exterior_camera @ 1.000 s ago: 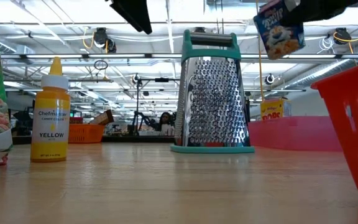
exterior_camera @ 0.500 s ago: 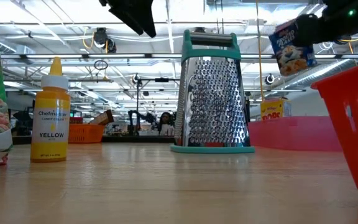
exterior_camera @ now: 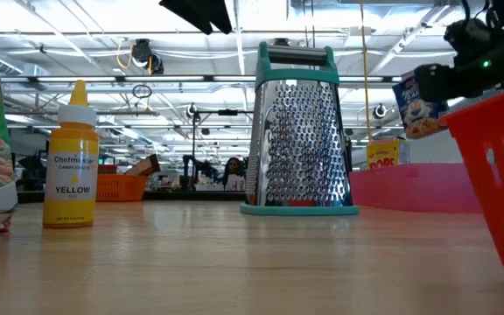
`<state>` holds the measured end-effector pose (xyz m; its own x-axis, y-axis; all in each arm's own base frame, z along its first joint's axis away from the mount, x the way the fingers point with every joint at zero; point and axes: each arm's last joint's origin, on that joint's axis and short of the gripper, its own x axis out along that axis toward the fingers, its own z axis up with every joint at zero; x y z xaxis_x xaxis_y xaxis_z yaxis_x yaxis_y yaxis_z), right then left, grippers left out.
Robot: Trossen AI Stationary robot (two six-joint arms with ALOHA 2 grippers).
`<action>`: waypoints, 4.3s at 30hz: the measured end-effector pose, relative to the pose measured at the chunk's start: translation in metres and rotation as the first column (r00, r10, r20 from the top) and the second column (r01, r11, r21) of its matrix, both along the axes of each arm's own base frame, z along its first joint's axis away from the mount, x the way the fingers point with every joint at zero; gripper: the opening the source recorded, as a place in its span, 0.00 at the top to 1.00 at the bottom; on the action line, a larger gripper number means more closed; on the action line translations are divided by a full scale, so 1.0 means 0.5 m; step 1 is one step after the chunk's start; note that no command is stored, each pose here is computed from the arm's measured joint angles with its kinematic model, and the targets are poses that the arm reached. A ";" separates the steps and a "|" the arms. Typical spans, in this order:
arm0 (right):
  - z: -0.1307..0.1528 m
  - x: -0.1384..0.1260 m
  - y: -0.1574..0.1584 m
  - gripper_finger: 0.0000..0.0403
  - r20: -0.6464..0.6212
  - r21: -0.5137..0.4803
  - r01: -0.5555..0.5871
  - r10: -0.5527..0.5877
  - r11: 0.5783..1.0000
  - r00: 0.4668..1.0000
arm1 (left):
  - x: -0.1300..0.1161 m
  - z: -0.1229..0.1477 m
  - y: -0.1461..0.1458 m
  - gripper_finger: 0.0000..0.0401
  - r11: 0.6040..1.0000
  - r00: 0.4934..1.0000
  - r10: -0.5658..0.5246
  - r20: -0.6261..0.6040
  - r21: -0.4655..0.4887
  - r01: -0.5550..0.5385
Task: Pick & Place Kitchen Items
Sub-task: Put the blue cereal box into the pink bin, then put the big yellow food coloring bottle into the red bin
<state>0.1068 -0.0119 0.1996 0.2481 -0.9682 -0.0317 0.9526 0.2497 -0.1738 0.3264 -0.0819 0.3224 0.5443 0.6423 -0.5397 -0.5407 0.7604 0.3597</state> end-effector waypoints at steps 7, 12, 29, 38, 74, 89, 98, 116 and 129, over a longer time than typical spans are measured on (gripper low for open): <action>-0.039 -0.006 -0.030 1.00 -0.008 0.030 0.083 -0.083 0.996 0.997 | -0.003 0.000 -0.010 0.32 1.000 1.000 -0.015 0.000 -0.001 0.015; -0.068 -0.011 -0.050 1.00 0.013 0.086 0.098 -0.100 0.991 0.995 | -0.003 0.000 -0.012 0.32 1.000 1.000 -0.019 -0.002 0.001 0.019; -0.091 -0.009 -0.110 1.00 0.182 0.119 0.047 -0.068 0.992 0.981 | 0.002 -0.004 -0.011 0.32 1.000 1.000 -0.024 0.013 0.001 0.024; -0.102 -0.007 -0.134 1.00 0.172 0.152 0.054 -0.080 0.987 0.982 | 0.012 -0.024 -0.014 0.32 0.996 0.996 -0.090 -0.003 -0.005 0.090; -0.110 -0.004 -0.159 0.57 0.154 0.174 0.004 -0.032 0.985 0.988 | 0.016 -0.021 -0.016 0.32 0.994 0.994 -0.108 0.012 -0.007 0.108; -0.078 -0.002 -0.160 0.45 0.153 0.041 -0.010 0.003 0.999 0.988 | 0.017 -0.022 -0.017 0.32 0.991 0.992 -0.125 0.010 -0.036 0.125; -0.060 -0.003 -0.149 0.45 0.210 -0.007 -0.046 0.046 0.999 0.977 | 0.017 -0.024 -0.020 0.32 0.984 0.986 -0.164 -0.006 -0.070 0.163; -0.007 0.047 -0.061 0.47 0.333 -0.148 -0.706 0.707 0.692 0.624 | -0.033 -0.040 -0.099 0.32 0.960 0.983 -0.179 -0.027 -0.225 0.169; -0.002 0.061 0.015 0.47 0.351 -0.162 -0.879 0.859 0.448 0.373 | -0.109 -0.056 -0.165 0.32 0.941 0.998 -0.035 -0.046 -0.338 0.017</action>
<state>0.1370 -0.0044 0.1986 0.9533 -0.2123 0.2146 0.1868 0.9733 0.1331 0.2720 -0.1643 0.2946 0.5245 0.4034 -0.7498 -0.5068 0.8555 0.1058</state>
